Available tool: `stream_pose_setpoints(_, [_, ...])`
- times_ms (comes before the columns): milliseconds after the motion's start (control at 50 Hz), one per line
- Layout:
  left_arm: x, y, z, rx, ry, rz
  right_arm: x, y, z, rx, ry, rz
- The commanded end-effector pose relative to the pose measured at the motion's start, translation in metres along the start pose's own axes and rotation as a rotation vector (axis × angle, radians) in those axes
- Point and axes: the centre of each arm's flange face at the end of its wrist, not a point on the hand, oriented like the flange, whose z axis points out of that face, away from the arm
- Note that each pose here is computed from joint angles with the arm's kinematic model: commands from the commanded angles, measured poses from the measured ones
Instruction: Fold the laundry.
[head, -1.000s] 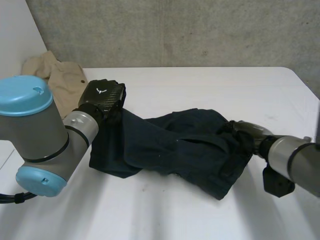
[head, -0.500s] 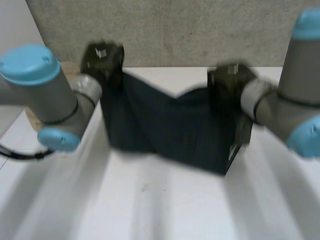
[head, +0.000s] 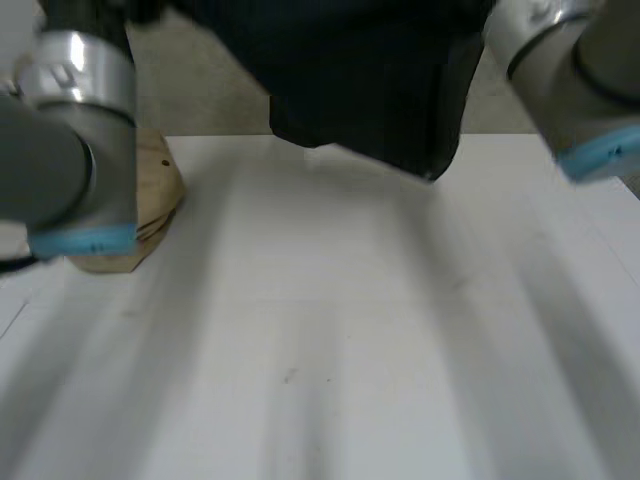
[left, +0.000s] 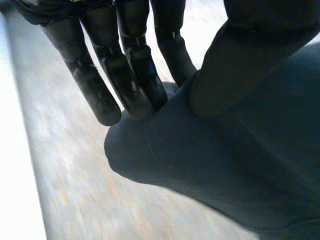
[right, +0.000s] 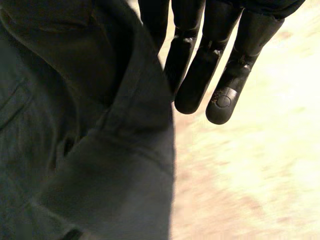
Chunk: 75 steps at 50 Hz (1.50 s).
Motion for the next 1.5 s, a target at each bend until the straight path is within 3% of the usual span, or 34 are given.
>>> stream_pose_setpoints(20, [0.010, 0.057, -0.067, -0.316, 0.096, 0.048, -0.054, 0.060, -0.036, -0.229, -0.250, 0.082])
stream_pose_setpoints(100, [0.011, 0.078, -0.105, -0.488, 0.147, 0.087, -0.091, 0.102, -0.076, -0.472, -0.442, 0.064])
stream_pose_setpoints(220, [0.011, 0.087, -0.155, -0.712, 0.259, 0.196, -0.107, 0.105, -0.115, -0.645, -0.623, 0.040])
stream_pose_setpoints(520, [0.016, 0.037, -0.242, -0.959, 0.587, 0.384, -0.084, 0.063, -0.179, -0.869, -0.680, -0.003])
stream_pose_setpoints(700, [0.027, 0.027, -0.256, -0.945, 0.661, 0.383, -0.087, 0.062, -0.203, -0.902, -0.749, -0.040])
stream_pose_setpoints(820, [0.027, 0.036, -0.239, -0.911, 0.606, 0.370, -0.094, 0.078, -0.190, -0.802, -0.617, 0.002])
stream_pose_setpoints(960, [0.026, 0.074, -0.200, -0.864, 0.489, 0.366, -0.095, 0.088, -0.176, -0.738, -0.442, 0.156])
stream_pose_setpoints(1140, [0.037, 0.103, -0.170, -0.847, 0.458, 0.363, -0.061, 0.078, -0.171, -0.731, -0.306, 0.246])
stream_pose_setpoints(1340, [0.037, 0.114, -0.149, -0.821, 0.423, 0.362, -0.016, 0.057, -0.205, -0.775, -0.125, 0.375])
stream_pose_setpoints(1500, [0.040, 0.117, -0.140, -0.803, 0.416, 0.360, -0.034, 0.058, -0.246, -0.814, -0.141, 0.547])
